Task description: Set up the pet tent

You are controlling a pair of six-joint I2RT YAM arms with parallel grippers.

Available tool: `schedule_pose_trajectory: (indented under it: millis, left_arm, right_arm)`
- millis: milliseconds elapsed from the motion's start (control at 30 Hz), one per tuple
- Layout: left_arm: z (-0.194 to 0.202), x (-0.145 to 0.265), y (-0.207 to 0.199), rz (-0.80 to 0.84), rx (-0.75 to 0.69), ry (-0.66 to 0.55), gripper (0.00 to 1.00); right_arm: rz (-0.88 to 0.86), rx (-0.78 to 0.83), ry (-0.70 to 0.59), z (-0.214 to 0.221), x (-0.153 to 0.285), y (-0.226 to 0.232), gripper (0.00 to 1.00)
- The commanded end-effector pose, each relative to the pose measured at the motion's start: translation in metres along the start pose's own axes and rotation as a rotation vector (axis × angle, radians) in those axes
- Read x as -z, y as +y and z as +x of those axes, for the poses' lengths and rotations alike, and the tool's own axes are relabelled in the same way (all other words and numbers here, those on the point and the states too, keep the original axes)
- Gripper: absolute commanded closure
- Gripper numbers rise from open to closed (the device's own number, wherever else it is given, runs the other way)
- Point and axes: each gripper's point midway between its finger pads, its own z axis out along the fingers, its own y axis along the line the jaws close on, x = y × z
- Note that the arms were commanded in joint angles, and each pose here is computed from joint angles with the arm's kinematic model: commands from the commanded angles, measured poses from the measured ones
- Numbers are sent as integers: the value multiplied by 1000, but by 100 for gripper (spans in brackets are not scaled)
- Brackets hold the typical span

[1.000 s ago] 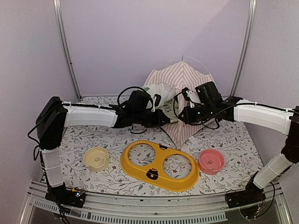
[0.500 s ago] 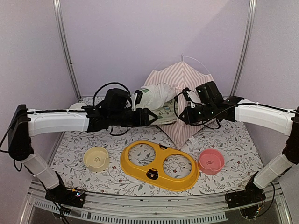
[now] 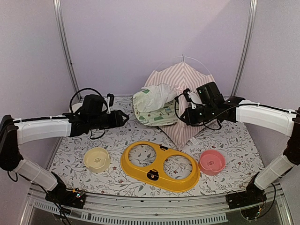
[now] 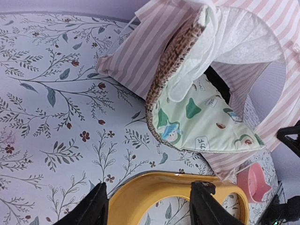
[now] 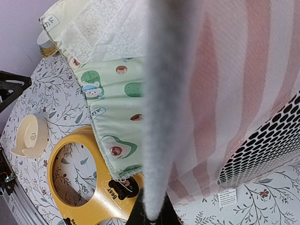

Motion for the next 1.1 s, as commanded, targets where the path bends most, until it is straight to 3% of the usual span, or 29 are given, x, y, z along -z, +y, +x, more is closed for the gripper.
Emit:
schedule_pose_trajectory:
  millis: [0, 367, 633, 833, 1067]
  left_arm:
    - [-8, -19, -10, 71, -69, -9, 42]
    - [-44, -69, -16, 110, -95, -58, 48]
    - [-50, -97, -6, 52, -116, -44, 72]
    - [-48, -104, -36, 203, -134, -6, 97]
    - [-43, -114, -81, 313, -136, 52, 99]
  right_arm:
    - [-50, 10, 5, -2, 14, 13, 100]
    - [-69, 13, 14, 3, 21, 16, 100]
    - [-86, 14, 4, 2, 30, 19, 100]
    - [-101, 26, 15, 7, 27, 21, 100]
    - [-156, 46, 26, 11, 21, 29, 100]
